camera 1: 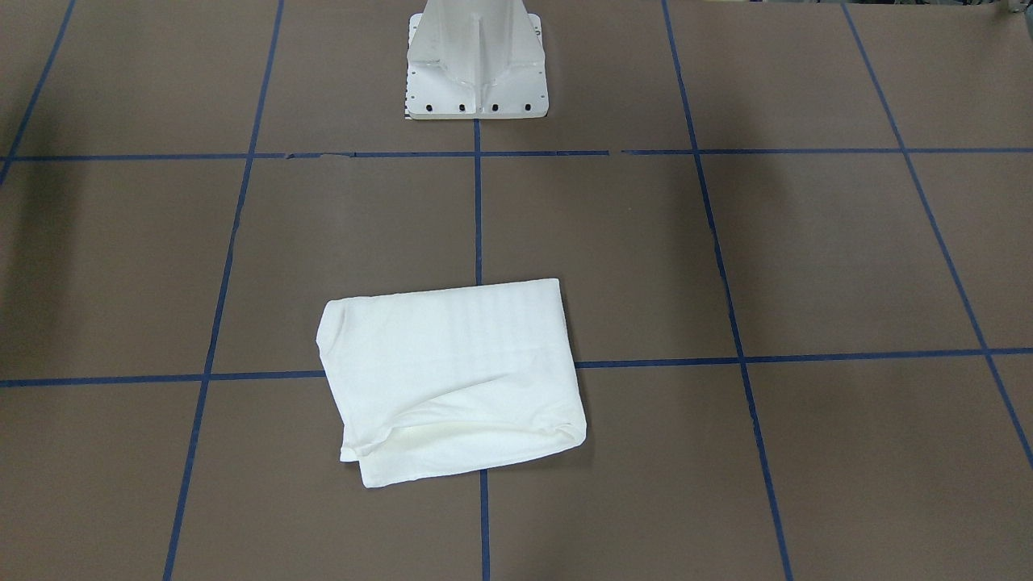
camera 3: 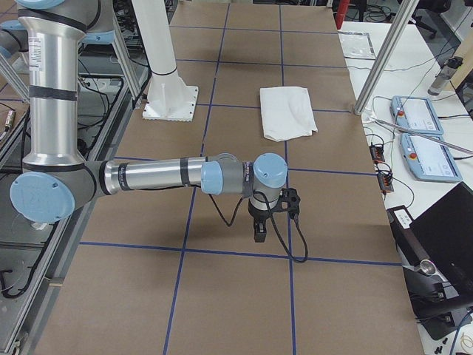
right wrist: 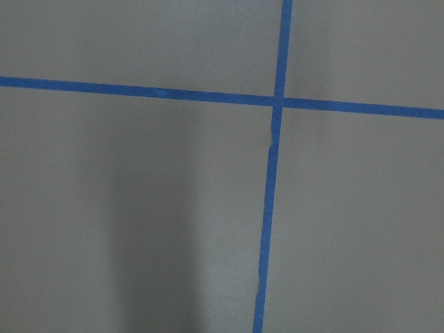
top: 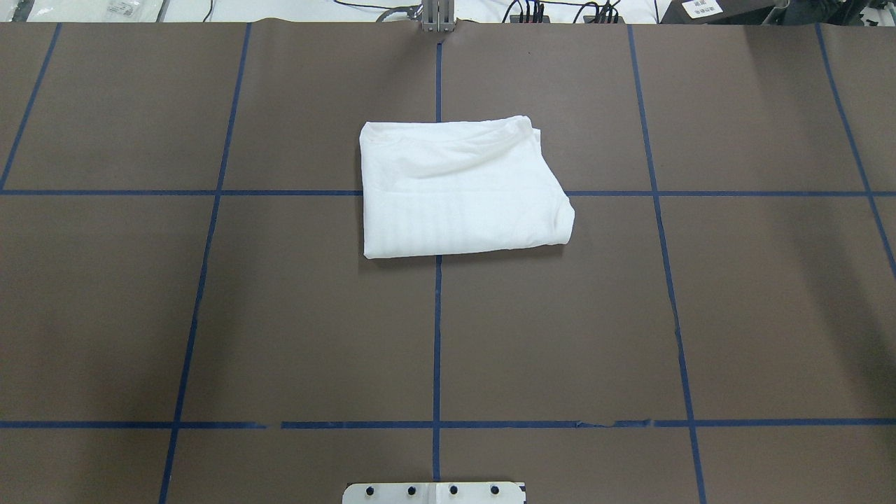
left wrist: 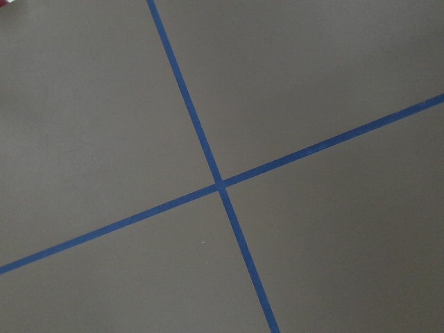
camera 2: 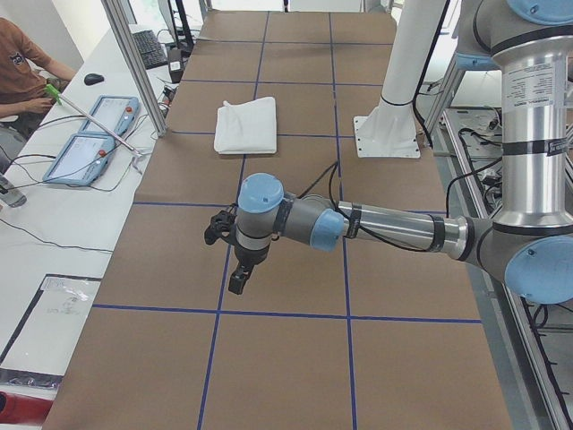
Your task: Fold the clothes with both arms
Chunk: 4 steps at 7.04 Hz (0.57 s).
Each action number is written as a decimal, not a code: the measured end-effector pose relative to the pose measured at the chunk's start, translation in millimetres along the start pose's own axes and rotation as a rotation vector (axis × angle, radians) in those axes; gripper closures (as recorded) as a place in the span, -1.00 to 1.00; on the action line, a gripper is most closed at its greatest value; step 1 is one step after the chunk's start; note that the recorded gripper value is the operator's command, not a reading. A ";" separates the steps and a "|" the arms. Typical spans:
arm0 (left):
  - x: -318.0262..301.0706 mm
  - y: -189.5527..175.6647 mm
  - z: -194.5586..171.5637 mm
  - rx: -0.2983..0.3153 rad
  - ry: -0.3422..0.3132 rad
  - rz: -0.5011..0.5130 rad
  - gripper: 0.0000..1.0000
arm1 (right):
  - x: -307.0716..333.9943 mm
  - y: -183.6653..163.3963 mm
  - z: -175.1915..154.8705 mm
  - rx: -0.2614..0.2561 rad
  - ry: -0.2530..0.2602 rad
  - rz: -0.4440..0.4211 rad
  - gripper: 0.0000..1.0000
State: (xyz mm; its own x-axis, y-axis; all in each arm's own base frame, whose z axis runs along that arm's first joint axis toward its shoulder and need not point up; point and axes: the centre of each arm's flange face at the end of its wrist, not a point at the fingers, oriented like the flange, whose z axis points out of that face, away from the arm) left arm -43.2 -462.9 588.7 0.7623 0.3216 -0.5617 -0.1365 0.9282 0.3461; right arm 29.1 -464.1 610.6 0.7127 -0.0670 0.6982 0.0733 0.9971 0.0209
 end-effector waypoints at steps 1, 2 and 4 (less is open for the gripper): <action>0.1 1.8 1.5 -0.001 0.019 -0.004 -1.00 | -0.4 0.0 0.6 -0.001 -0.003 0.000 -1.00; 3.4 4.8 3.1 0.003 0.070 -0.004 -1.00 | -2.1 0.7 -0.2 0.001 -0.011 -0.003 -1.00; 1.5 10.6 11.7 0.012 0.131 -0.005 -1.00 | -3.2 2.2 -0.6 0.000 -0.021 0.002 -1.00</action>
State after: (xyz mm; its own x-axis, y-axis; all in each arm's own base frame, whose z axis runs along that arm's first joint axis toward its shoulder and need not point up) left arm -36.2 -454.8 600.4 0.6735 0.3395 -0.6566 -0.1247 0.9277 0.3518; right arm 27.3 -461.7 608.0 0.6978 -0.0646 0.7134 0.0718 0.9972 0.0200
